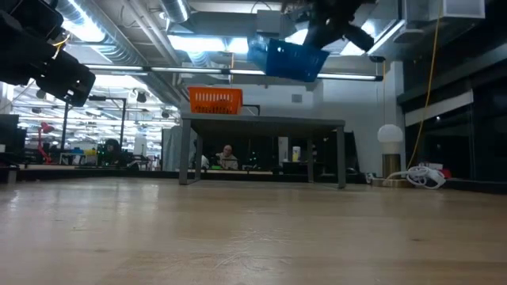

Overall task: Pick & Place Office Desk Supplies
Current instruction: Put the blue bin onto the shelf

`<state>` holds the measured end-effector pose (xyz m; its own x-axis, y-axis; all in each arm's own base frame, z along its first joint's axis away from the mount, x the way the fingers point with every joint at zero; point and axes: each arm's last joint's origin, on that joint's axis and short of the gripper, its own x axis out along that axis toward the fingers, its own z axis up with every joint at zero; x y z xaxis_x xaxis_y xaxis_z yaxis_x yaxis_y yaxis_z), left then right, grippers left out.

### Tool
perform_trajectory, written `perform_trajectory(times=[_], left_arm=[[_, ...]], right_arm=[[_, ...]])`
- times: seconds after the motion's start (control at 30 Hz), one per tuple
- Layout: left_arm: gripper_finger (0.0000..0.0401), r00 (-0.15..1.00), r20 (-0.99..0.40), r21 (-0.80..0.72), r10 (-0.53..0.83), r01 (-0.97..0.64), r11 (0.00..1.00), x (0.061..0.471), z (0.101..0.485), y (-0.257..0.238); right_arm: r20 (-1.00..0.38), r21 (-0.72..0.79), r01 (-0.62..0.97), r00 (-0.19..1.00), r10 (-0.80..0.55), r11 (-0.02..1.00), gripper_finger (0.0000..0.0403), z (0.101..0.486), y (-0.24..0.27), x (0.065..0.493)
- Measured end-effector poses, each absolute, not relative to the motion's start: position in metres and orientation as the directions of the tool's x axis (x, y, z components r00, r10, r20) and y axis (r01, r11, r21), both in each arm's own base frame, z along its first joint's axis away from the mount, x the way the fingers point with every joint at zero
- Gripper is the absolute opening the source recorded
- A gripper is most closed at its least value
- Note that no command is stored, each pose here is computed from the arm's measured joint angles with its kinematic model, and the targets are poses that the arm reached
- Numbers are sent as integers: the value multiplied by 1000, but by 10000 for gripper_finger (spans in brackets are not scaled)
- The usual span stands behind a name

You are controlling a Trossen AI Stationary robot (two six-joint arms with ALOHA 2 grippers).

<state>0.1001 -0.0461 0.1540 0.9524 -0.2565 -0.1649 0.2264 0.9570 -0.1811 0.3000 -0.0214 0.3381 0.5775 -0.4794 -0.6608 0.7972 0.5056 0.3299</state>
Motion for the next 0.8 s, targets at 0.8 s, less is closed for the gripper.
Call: perform_trajectory(times=[0.8], left_arm=[[173,956,-161,-171,-246,218,961,100,154,-46]], right_arm=[[-803,408,901,431,-412,148,12,295,-149,300]])
